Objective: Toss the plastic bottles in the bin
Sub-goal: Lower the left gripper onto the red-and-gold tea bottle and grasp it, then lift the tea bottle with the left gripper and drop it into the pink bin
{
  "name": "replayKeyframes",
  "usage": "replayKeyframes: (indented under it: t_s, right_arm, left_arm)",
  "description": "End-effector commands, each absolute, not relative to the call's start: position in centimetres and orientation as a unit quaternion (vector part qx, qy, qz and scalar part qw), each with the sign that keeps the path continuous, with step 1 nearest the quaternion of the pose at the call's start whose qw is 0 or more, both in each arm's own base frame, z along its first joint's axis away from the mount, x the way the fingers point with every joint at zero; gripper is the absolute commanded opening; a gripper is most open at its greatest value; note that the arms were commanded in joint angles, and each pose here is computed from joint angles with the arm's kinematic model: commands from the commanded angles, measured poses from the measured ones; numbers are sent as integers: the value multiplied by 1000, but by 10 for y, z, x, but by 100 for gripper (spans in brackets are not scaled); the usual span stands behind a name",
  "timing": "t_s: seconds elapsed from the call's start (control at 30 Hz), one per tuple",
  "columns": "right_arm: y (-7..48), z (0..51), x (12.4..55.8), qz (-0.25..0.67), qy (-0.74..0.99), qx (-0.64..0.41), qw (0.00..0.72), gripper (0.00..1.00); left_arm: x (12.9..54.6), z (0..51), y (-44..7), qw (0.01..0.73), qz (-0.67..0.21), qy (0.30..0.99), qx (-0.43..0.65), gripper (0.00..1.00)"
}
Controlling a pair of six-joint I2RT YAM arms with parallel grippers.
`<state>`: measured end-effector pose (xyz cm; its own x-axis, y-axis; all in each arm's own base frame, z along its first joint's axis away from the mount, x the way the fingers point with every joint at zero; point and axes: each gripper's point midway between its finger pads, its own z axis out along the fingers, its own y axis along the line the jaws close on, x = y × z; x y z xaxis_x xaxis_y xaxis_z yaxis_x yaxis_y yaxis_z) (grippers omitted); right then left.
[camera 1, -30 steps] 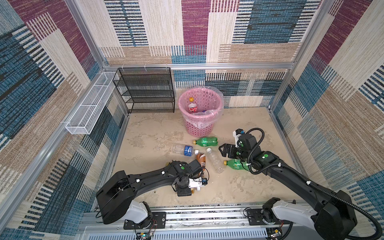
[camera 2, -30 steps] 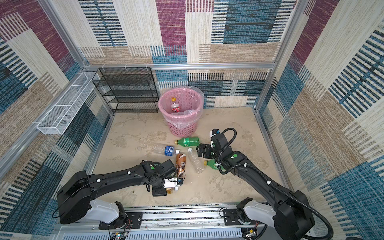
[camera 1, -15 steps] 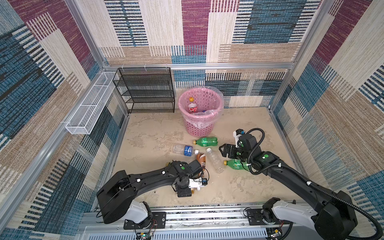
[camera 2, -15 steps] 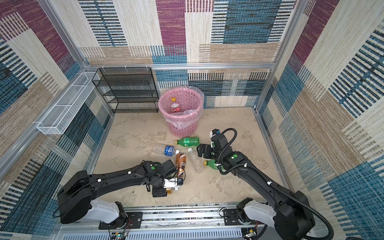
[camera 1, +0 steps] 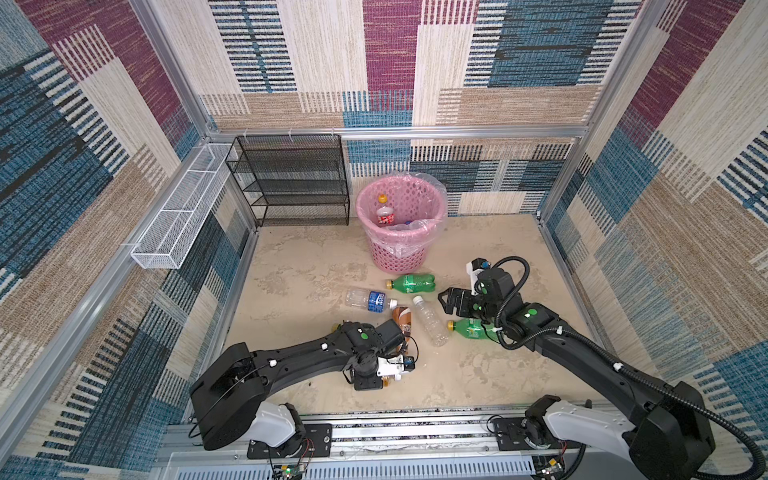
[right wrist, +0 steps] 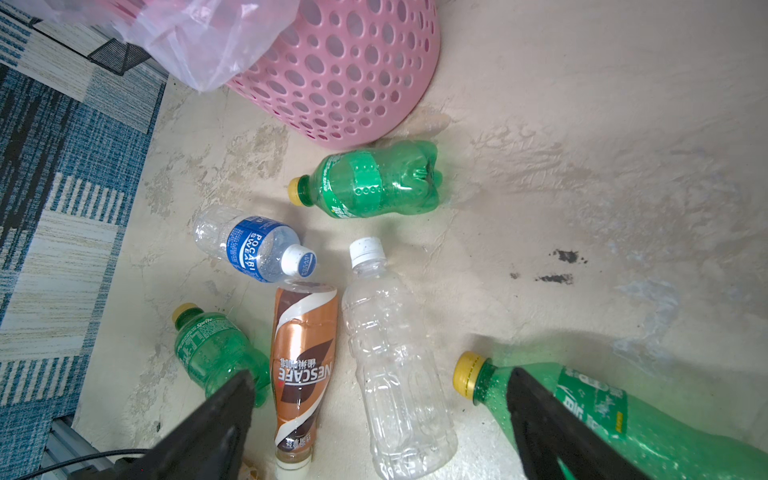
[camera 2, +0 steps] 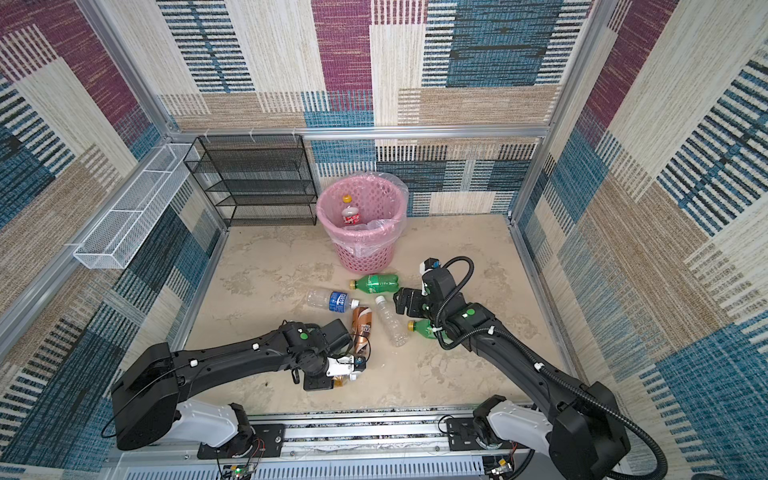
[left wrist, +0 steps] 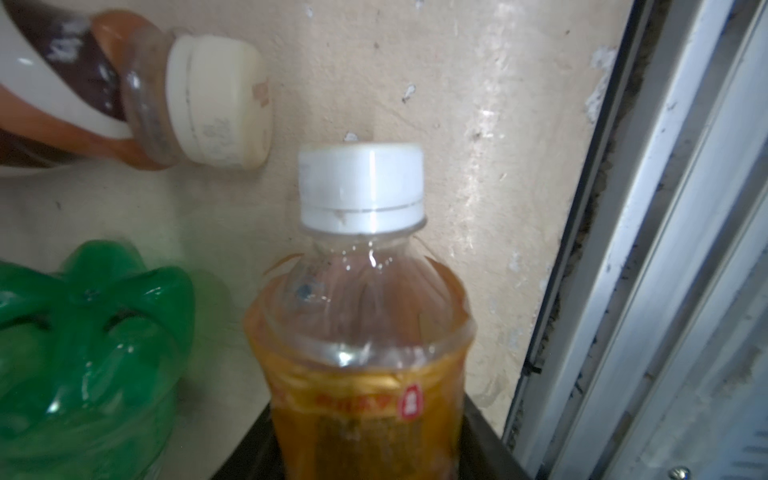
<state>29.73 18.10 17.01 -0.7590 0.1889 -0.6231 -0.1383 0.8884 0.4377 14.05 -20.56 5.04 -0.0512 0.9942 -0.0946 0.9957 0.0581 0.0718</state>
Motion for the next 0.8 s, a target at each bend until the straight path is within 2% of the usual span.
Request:
replayKeyframes:
  t_s: [0.0,0.23,0.4,0.57,0.77]
  right_arm:
    - [183,178,301,241,902,10,359,95]
    - [185,180,303,241,902,10,357,95]
    - [186,181,303,244,902,12,355,95]
    - [186,178,302,247,904,17,349,94]
    - [185,176,300,249,904,20,347,94]
  left_arm:
    - [137,57,-207,67,-16,722,688,50]
    - [143,81,-207,120,-17,734,668,48]
    - [159,110,-208,207,-9,753,624,48]
    - [168,145,-220,311,-52,762,566,48]
    - [185,188,-236,402,-101,760,501,51]
